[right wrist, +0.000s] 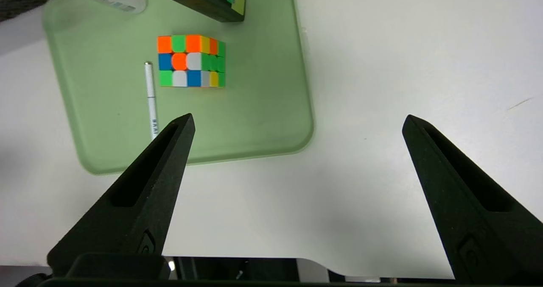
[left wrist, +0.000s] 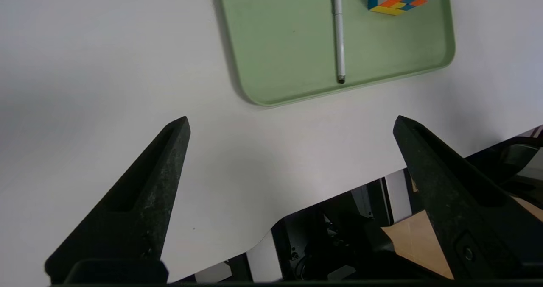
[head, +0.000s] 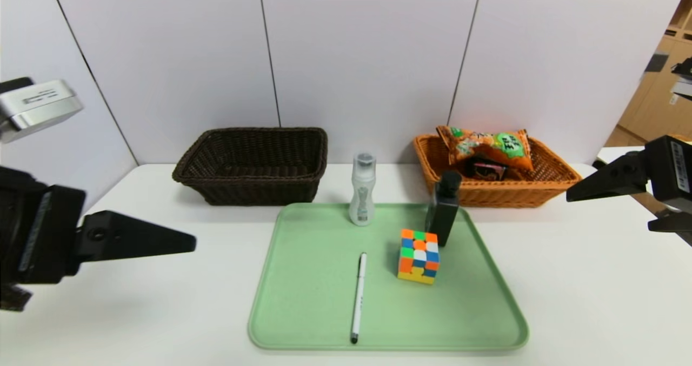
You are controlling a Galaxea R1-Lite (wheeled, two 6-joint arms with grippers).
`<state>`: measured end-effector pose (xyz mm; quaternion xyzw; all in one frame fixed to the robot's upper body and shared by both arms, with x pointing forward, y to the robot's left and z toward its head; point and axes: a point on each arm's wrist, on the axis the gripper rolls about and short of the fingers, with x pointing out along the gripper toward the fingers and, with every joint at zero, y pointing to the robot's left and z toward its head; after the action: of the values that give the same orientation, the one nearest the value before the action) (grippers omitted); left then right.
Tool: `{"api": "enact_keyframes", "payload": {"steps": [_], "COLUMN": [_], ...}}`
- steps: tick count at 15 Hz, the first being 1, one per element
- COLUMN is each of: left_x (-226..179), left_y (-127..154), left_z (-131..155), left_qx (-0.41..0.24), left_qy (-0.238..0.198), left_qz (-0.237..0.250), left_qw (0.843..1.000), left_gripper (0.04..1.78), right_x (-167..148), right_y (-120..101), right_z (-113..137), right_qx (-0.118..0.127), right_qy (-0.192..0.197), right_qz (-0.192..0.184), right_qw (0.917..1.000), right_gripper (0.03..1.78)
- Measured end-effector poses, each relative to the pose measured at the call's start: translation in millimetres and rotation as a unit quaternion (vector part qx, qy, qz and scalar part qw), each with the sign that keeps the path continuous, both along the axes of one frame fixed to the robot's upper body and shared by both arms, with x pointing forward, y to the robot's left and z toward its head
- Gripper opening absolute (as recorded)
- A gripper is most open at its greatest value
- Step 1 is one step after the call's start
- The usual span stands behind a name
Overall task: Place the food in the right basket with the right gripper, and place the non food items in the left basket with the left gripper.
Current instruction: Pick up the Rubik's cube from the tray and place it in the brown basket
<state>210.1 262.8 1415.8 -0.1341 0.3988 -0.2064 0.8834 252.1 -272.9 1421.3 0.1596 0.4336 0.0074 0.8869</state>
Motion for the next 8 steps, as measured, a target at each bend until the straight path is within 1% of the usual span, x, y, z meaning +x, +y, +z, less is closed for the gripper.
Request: {"api": "enact_keyframes", "payload": {"steps": [2, 4, 6, 8], "left_x": [22, 45, 66, 81], "left_y": [-31, -67, -105, -144], "left_z": [6, 10, 12, 7], "left_qx": [0.022, 0.033, 0.024, 0.021], "left_qy": [0.002, 0.004, 0.009, 0.014], "left_qz": [-0.013, -0.018, -0.015, -0.02], "left_qw": [1.0, 0.999, 1.0, 0.999], "left_gripper": [1.69, 1.69, 1.69, 1.69], "right_x": [-7, -14, -18, -16], "right_y": [-1, -5, -7, -7], "right_z": [-5, -10, -17, -21], "right_qx": [-0.014, -0.021, -0.021, -0.012], "right_qy": [-0.005, -0.001, 0.0, -0.017], "right_qz": [0.012, 0.011, 0.008, 0.003], "right_qw": [0.9998, 0.9997, 0.9997, 0.9998], "right_gripper": [1.69, 1.69, 1.69, 1.69]}}
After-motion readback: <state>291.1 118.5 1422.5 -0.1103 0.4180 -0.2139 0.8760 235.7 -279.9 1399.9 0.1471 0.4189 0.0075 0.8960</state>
